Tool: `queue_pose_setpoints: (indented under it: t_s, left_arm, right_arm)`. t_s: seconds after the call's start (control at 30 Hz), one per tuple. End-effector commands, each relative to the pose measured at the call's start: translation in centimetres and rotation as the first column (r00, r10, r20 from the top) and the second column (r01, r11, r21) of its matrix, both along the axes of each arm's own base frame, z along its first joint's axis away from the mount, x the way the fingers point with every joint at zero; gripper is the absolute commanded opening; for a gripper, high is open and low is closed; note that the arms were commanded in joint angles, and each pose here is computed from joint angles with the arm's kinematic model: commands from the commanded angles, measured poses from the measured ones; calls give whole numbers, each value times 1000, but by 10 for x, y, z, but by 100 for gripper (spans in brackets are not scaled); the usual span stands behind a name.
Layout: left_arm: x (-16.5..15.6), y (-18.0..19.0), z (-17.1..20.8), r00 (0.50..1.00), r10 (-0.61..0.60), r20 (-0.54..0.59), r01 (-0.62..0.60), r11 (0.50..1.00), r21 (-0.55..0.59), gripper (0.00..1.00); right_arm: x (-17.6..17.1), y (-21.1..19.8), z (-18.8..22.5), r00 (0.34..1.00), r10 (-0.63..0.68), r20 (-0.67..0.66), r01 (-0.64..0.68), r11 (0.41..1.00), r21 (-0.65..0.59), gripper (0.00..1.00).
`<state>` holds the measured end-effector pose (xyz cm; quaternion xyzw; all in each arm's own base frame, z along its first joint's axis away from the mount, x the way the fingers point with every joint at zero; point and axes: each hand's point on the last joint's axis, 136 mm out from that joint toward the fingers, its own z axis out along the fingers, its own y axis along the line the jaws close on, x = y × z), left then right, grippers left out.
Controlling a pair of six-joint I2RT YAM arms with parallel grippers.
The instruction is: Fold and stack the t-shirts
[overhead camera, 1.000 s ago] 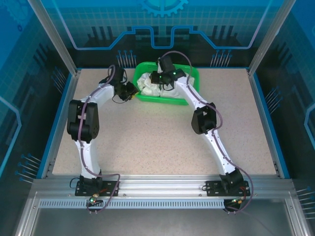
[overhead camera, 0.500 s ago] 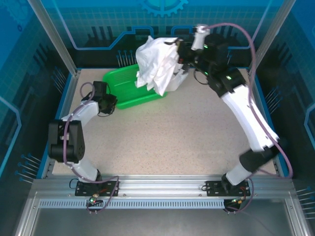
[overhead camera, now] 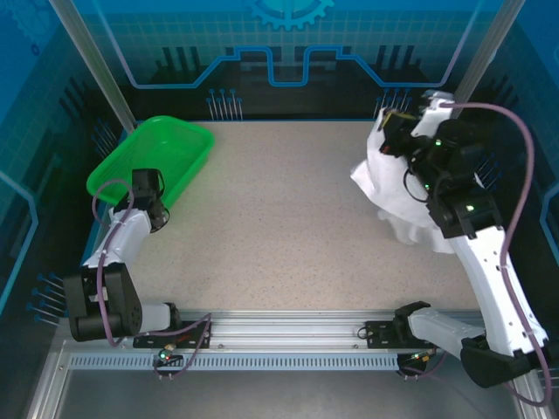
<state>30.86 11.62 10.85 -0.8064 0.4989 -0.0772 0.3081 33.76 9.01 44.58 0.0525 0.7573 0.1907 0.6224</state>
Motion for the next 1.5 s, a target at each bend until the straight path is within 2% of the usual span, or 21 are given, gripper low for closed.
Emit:
queue_pose_setpoints:
  t_s: [0.0,0.07,0.23,0.3,0.43,0.53,0.67,0.7,0.73,0.8,0.87,1.0,1.07,1.17,1.27,1.3,1.33,1.37,1.4,1.43,1.47]
  left_arm:
    - [-44,22,-15,967,238,-86,-234,971,52,0]
    - [-49,27,-19,949,304,-81,-300,952,62,0]
    - [-25,28,-37,946,320,-55,-320,947,25,0]
    - [-7,28,-44,949,315,-13,-315,949,6,4]
    - [11,37,-44,940,341,-7,-341,940,29,3]
    - [29,39,-44,938,348,18,-348,938,12,9]
    - [67,41,-38,959,269,92,-271,963,11,30]
    - [77,40,-35,964,236,121,-238,971,3,39]
    - [82,37,-32,972,196,133,-198,980,4,56]
    - [89,29,-20,981,113,160,-115,993,0,95]
    - [89,17,-1,986,15,167,-15,1000,-3,99]
    - [70,-21,65,960,-233,155,215,969,126,99]
    - [56,-51,95,930,-341,136,315,931,182,99]
    - [47,-110,112,835,-497,237,455,865,211,99]
    - [46,-172,105,689,-646,328,610,762,219,99]
    - [46,-194,100,623,-710,329,676,700,231,99]
    - [43,-213,92,569,-764,305,732,639,235,99]
    - [40,-229,81,520,-807,279,780,582,229,99]
    - [41,-250,72,429,-860,276,840,492,228,99]
    - [40,-267,59,351,-895,276,887,412,209,99]
    - [36,-278,46,311,-912,268,916,363,172,99]
  right_arm:
    - [8,25,-40,991,101,-91,-99,995,19,0]
    - [10,36,-57,982,139,-125,-139,990,10,0]
    - [10,69,-89,951,236,-201,-247,968,-33,0]
    - [9,81,-101,937,263,-229,-279,960,-39,0]
    - [7,101,-121,915,309,-258,-332,942,-47,0]
    - [4,114,-133,897,343,-279,-371,927,-54,0]
    - [5,121,-143,884,352,-308,-386,921,-56,0]
    - [5,122,-144,882,352,-314,-387,921,-54,0]
    - [5,124,-143,880,355,-316,-390,919,-54,0]
    - [4,126,-140,880,353,-319,-392,918,-64,0]
    - [4,126,-136,883,344,-321,-385,920,-72,0]
    - [6,124,-134,886,319,-336,-365,928,-79,0]
    - [8,123,-136,885,300,-355,-349,934,-81,0]
    - [15,120,-143,880,259,-399,-314,946,-80,0]
    - [29,119,-153,860,226,-457,-286,956,-66,0]
    - [35,122,-158,847,230,-480,-290,955,-54,0]
    - [42,127,-163,832,245,-497,-306,951,-43,6]
    - [48,131,-169,819,251,-516,-318,947,-42,21]
    - [57,134,-176,807,242,-539,-321,945,-57,42]
    - [66,131,-183,799,212,-563,-309,948,-81,54]
    - [73,127,-191,790,179,-586,-292,951,-103,58]
